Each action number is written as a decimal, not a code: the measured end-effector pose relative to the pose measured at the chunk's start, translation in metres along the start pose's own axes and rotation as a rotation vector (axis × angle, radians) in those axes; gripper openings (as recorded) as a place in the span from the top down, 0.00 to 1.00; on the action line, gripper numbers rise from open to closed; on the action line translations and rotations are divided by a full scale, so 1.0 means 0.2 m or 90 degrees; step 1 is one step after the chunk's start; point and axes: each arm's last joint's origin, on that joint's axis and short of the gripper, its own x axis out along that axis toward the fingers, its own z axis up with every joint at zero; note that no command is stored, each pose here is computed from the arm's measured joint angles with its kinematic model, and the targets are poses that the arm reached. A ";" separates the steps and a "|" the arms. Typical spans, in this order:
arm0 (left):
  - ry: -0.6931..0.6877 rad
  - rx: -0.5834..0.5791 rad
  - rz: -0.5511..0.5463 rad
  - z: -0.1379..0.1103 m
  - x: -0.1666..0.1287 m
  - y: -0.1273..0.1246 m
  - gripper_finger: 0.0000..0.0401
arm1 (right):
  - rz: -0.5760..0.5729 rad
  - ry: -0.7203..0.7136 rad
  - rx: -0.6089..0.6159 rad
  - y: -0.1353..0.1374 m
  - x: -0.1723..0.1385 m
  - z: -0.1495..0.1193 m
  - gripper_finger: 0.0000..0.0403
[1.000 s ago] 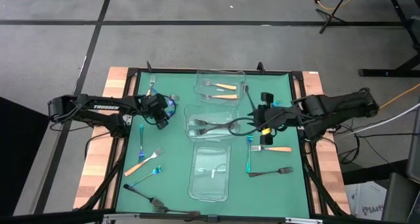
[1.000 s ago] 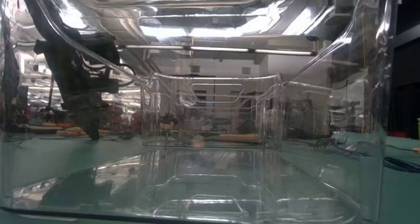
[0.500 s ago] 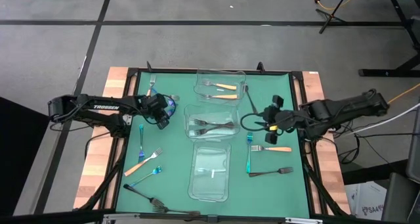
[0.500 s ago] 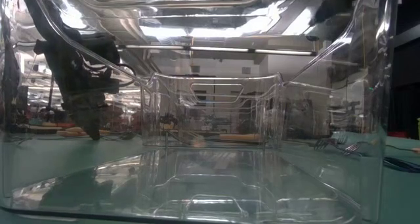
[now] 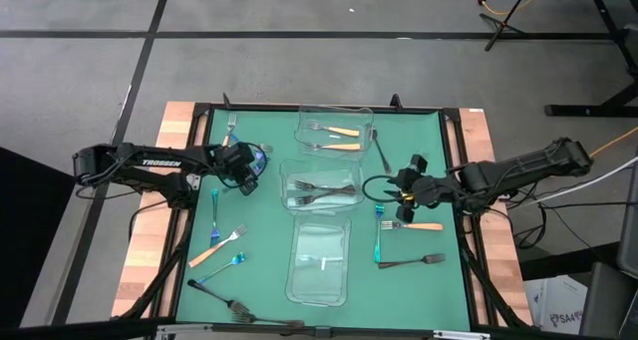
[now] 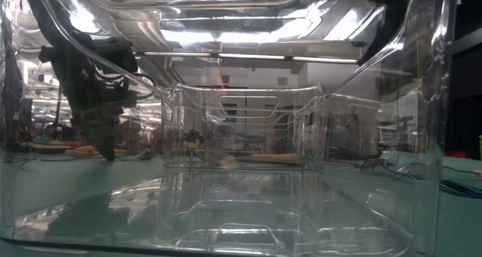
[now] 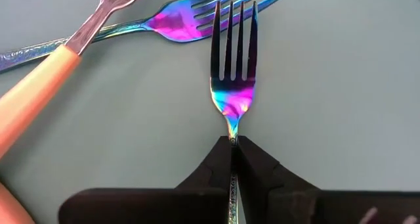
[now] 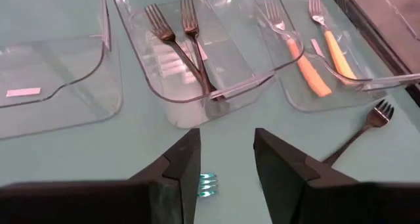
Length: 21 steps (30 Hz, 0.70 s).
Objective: Sort silverware by color (type)
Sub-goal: Put the blue fork into the bottom transparent bin
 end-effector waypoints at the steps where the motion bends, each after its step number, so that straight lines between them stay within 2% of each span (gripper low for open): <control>1: -0.003 -0.009 -0.001 0.00 0.00 0.00 0.99 | 0.001 -0.003 0.002 0.00 0.00 0.00 0.67; 9: -0.030 -0.089 -0.020 0.01 -0.02 0.00 0.99 | -0.003 0.008 -0.004 0.00 0.02 -0.03 0.67; 13: -0.043 -0.121 -0.066 0.02 -0.05 -0.01 0.99 | -0.003 0.008 -0.004 0.00 0.02 -0.03 0.67; 21: -0.106 -0.177 -0.109 0.04 -0.13 -0.01 0.99 | -0.003 0.008 -0.004 0.00 0.02 -0.03 0.67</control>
